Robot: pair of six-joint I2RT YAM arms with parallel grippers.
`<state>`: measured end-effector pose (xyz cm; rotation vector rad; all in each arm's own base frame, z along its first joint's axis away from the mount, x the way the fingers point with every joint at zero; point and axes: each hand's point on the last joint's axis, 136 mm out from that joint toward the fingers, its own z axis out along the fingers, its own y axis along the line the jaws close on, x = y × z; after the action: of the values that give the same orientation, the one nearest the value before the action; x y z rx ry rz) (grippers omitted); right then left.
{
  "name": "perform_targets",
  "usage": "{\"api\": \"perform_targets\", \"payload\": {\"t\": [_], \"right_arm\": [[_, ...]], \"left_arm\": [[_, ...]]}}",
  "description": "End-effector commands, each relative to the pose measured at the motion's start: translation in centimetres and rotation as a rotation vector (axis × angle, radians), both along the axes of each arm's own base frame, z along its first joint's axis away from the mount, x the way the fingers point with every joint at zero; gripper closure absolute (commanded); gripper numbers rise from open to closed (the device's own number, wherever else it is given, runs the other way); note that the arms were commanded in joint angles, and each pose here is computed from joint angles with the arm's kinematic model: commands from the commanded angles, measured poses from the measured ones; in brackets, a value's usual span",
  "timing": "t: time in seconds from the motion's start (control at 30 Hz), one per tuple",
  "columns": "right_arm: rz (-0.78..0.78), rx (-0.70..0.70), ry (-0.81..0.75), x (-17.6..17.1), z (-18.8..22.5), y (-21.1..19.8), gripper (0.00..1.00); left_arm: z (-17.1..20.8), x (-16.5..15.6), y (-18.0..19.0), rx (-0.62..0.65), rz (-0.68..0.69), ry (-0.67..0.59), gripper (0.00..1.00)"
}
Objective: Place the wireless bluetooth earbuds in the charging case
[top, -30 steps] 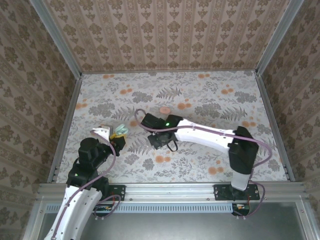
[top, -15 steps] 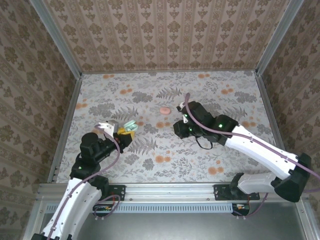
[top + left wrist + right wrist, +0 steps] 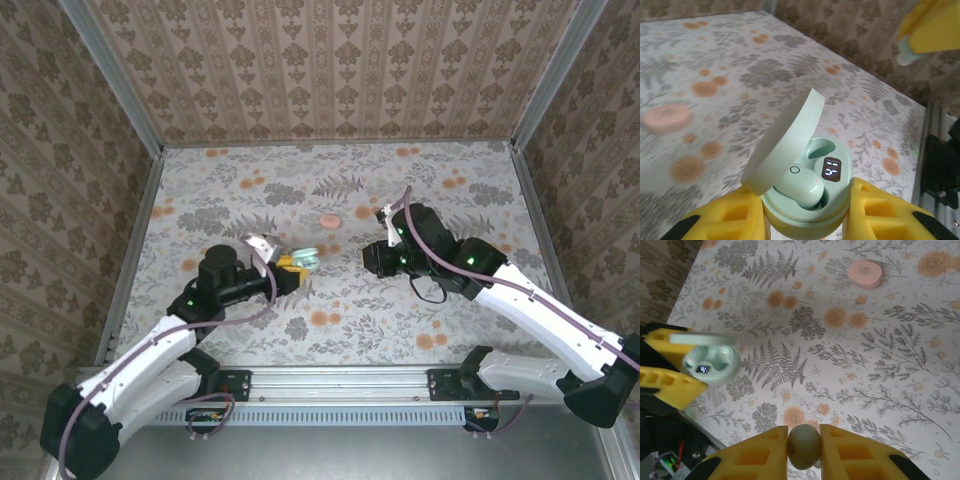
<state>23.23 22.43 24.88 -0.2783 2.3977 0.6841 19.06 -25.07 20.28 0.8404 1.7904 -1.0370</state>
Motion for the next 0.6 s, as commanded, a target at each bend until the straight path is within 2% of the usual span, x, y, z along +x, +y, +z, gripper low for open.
{"api": "perform_targets", "payload": {"t": [0.0, 0.17, 0.37, 0.57], "right_arm": [[0.057, 0.098, 0.013, -0.8, 1.0, 1.2, 0.80], [0.211, 0.204, 0.076, -2.4, 1.5, 4.3, 0.82], [0.289, 0.195, 0.064, -2.9, 1.9, 5.2, 0.84], [0.345, 0.175, 0.019, -3.4, 2.7, 5.1, 0.84]], "left_arm": [[3.3, -0.4, -2.6, -0.064, -0.118, -0.158, 0.88], [3.8, -1.5, -5.3, -0.101, -0.242, -0.168, 0.90], [4.1, -3.0, -7.2, -0.073, -0.335, -0.218, 0.90], [4.3, -3.1, -7.4, -0.083, -0.338, -0.231, 0.91]]}}
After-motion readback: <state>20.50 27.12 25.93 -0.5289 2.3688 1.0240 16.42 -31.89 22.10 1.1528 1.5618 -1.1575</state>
